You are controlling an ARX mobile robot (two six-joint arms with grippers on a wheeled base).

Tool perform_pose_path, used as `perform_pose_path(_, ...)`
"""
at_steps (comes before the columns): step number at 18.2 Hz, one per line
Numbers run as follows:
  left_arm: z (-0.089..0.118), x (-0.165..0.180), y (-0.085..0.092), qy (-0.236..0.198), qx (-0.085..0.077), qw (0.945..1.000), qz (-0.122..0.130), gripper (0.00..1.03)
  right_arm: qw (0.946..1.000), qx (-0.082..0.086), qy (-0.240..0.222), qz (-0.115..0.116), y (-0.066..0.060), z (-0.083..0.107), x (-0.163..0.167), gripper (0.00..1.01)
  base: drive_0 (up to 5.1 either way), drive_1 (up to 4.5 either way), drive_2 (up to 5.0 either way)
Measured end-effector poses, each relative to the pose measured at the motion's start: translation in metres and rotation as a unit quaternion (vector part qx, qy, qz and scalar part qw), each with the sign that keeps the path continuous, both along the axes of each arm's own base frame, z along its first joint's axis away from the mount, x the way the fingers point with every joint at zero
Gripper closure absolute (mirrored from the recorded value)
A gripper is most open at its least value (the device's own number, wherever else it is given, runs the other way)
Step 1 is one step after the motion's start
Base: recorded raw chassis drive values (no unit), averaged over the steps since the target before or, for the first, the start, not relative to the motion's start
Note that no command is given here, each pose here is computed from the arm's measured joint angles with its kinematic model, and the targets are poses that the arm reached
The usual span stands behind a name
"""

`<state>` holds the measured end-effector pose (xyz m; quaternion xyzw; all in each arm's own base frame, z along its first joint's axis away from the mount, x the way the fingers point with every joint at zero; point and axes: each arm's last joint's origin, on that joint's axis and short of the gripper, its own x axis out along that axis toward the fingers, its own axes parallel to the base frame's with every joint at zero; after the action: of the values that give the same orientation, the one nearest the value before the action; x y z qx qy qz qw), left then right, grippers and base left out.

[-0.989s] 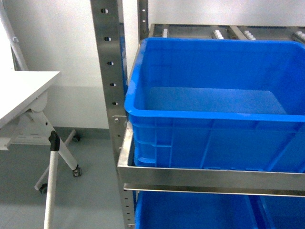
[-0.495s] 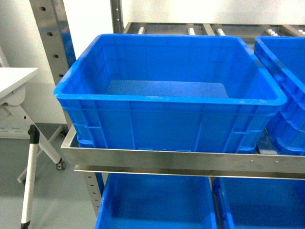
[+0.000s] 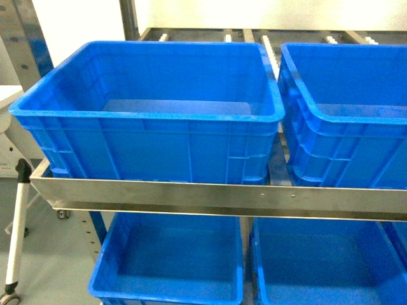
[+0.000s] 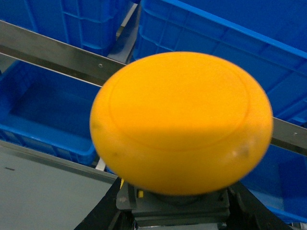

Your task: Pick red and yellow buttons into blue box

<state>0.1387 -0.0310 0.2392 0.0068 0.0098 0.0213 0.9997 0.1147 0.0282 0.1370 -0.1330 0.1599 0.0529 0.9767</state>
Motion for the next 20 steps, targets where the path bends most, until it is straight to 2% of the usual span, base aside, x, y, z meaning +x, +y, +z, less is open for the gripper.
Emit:
perform_pose_path(10, -0.0002, 0.0002, 0.0001, 0.001, 0.0, 1.0, 0.0, 0.75, 1.0, 0.0, -0.001, 0.0, 0.0, 0.0, 0.0, 0.67, 4.9, -2.92, -1.8)
perform_pose_path(15, 0.0001, -0.0001, 0.0, 0.0, 0.0, 1.0, 0.0, 0.75, 1.0, 0.0, 0.0, 0.0, 0.0, -0.0001, 0.0, 0.67, 4.8, -1.21, -3.6)
perform_pose_path(20, 0.0006, -0.0002, -0.0005, -0.002, -0.001, 1.0, -0.006, 0.75, 1.0, -0.001, 0.0, -0.002, -0.0001, 0.0, 0.0, 0.67, 0.9, 3.15, -4.0)
